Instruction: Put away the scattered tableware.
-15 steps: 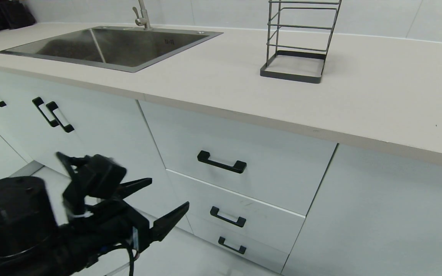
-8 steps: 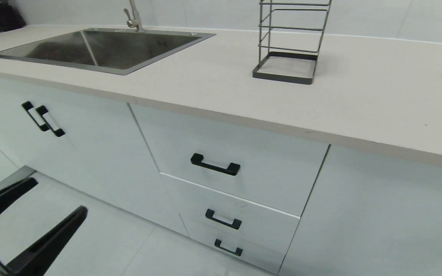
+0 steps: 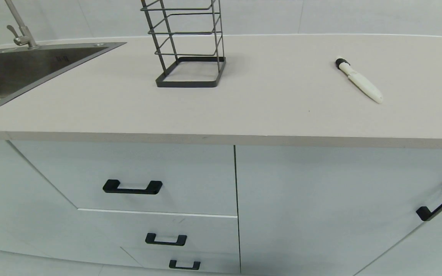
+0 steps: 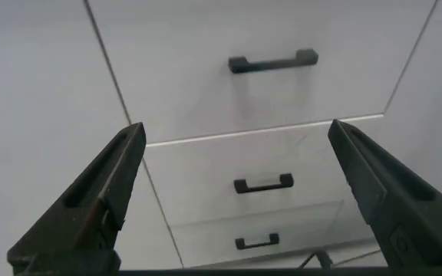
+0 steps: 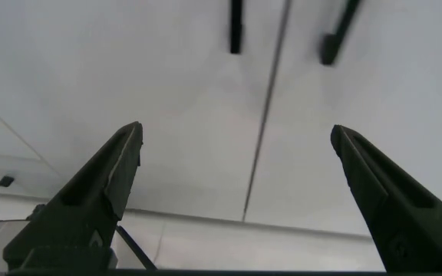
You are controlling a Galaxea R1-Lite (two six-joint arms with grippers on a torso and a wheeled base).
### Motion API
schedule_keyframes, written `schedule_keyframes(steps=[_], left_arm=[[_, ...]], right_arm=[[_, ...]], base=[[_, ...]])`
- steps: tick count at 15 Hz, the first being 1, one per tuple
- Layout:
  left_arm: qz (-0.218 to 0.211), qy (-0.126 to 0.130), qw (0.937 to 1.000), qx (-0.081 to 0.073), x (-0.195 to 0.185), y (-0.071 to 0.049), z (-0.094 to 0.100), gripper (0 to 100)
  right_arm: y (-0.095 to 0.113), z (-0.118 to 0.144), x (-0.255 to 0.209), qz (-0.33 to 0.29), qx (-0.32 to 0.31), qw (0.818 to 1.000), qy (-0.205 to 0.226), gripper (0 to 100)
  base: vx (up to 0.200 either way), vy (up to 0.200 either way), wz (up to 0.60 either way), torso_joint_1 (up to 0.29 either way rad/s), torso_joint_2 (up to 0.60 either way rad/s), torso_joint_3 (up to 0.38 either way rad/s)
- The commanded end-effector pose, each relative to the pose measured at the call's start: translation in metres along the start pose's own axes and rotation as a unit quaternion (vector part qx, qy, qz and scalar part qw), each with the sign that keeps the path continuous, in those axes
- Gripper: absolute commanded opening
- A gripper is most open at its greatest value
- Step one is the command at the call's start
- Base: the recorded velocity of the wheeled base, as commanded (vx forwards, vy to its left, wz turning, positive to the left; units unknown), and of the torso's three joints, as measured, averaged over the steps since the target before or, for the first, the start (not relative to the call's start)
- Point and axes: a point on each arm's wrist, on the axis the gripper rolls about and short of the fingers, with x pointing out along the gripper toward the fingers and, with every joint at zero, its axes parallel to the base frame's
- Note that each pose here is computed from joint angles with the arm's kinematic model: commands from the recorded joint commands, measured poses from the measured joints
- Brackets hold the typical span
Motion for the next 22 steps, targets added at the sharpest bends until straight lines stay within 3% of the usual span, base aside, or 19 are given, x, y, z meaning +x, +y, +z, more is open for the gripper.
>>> schedule_keyframes(steps=[1,2,3,4,6,11,13,15,20,22], left_arm=[[0.027,0.018,0.9995,-0.003,-0.008,-0.002,-0.014,100],[0.034,0.062,0.9975,-0.004,-0.009,-0.002,-0.023,100],[0.056,0.078,0.9954,-0.001,-0.009,-0.001,-0.026,100],[0.067,0.077,0.9948,0.002,-0.009,-0.001,-0.026,100],[0.124,0.041,0.9914,0.006,-0.015,-0.004,-0.027,100],[0.123,0.032,0.9919,0.003,-0.016,-0.004,-0.027,100],[0.123,0.031,0.9919,-0.004,-0.016,-0.004,-0.027,100],[0.124,0.026,0.9912,-0.038,-0.016,-0.004,-0.027,100],[0.130,0.027,0.9907,-0.032,-0.016,-0.004,-0.027,100],[0.135,0.030,0.9903,0.003,-0.016,-0.004,-0.027,100]], right_arm=[[0.000,0.000,0.000,0.000,0.000,1.000,0.000,100],[0.000,0.000,0.000,0.000,0.000,1.000,0.000,100],[0.000,0.000,0.000,0.000,0.000,1.000,0.000,100],[0.000,0.000,0.000,0.000,0.000,1.000,0.000,100],[0.000,0.000,0.000,0.000,0.000,1.000,0.000,100],[0.000,0.000,0.000,0.000,0.000,1.000,0.000,100],[0.000,0.000,0.000,0.000,0.000,1.000,0.000,100],[0.000,0.000,0.000,0.000,0.000,1.000,0.000,100],[0.000,0.000,0.000,0.000,0.003,1.000,0.001,100],[0.000,0.000,0.000,0.000,0.003,1.000,0.000,100]], base=[[0.000,0.000,0.00,0.000,0.00,0.000],[0.000,0.000,0.00,0.000,0.00,0.000],[0.000,0.000,0.00,0.000,0.00,0.000],[0.000,0.000,0.00,0.000,0.00,0.000],[0.000,0.000,0.00,0.000,0.00,0.000],[0.000,0.000,-0.48,0.001,0.00,0.000],[0.000,0.000,0.00,0.000,0.00,0.000],[0.000,0.000,0.00,0.000,0.00,0.000],[0.000,0.000,0.00,0.000,0.00,0.000],[0.000,0.000,0.00,0.000,0.00,0.000]])
